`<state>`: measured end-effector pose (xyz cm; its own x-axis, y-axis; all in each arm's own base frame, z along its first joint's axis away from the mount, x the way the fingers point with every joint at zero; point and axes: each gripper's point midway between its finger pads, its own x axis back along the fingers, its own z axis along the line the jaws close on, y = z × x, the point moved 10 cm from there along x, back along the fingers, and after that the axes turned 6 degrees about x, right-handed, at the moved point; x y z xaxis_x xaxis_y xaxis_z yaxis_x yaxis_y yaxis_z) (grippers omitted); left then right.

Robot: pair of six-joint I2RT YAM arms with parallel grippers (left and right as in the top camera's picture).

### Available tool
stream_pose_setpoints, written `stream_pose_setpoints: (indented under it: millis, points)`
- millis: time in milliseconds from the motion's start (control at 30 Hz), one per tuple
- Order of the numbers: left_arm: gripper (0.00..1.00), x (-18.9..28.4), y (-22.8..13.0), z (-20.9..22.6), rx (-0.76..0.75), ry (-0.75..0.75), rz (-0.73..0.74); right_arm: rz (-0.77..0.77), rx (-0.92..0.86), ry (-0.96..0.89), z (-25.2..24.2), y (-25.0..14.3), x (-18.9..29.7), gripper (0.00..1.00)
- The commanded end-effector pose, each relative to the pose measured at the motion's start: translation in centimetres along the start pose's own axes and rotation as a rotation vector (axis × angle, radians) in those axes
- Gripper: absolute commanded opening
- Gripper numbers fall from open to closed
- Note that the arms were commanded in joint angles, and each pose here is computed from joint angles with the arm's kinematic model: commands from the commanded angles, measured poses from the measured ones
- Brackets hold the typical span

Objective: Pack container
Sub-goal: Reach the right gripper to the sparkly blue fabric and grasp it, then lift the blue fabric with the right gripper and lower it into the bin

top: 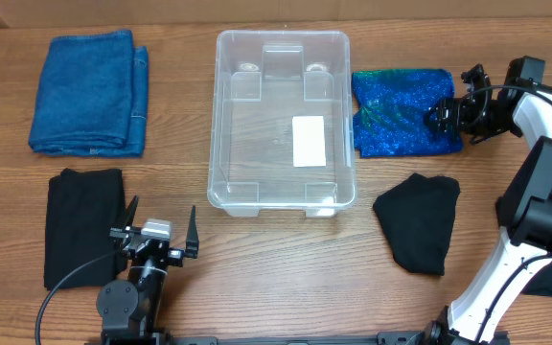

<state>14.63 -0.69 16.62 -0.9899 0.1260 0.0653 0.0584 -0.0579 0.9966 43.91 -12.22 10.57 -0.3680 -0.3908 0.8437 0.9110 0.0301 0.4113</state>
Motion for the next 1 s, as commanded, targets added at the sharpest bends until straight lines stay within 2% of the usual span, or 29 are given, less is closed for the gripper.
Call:
stream_pose_setpoints:
  millis: [0,200,433,467,500,600,700,800,867,967]
  points:
    - [1.00,0.0,-0.1,0.1,-0.014,0.012,-0.003,-0.027,0.013,0.078,0.7,0.6,-0.4,1.00]
    - [1.00,0.0,-0.1,0.1,-0.014,0.012,-0.003,0.039,0.052,0.129,3.6,0.7,-3.2,1.00]
    - [1.00,0.0,-0.1,0.1,-0.014,0.012,-0.003,0.048,0.004,0.210,3.9,0.1,-4.2,0.98]
    - [1.00,0.0,-0.1,0.1,-0.014,0.012,-0.003,0.047,0.004,0.210,3.9,0.1,-4.2,0.94]
    - [1.00,0.0,-0.1,0.1,-0.014,0.012,-0.003,0.046,0.004,0.210,3.9,0.2,-4.2,0.82]
    - [1.00,0.0,-0.1,0.1,-0.014,0.012,-0.003,0.034,-0.051,0.202,3.7,0.4,-4.2,0.38]
    - [1.00,0.0,-0.1,0.1,-0.014,0.012,-0.003,0.018,-0.142,0.190,3.0,0.6,-3.8,0.09]
    - [1.00,0.0,-0.1,0.1,-0.014,0.012,-0.003,-0.021,-0.237,0.228,2.0,1.1,-2.5,0.04]
    - [1.00,0.0,-0.1,0.1,-0.014,0.012,-0.003,-0.083,-0.260,0.353,1.7,1.9,-0.9,0.04]
    - [1.00,0.0,-0.1,0.1,-0.014,0.012,-0.003,-0.246,-0.274,0.664,1.2,3.6,3.6,0.04]
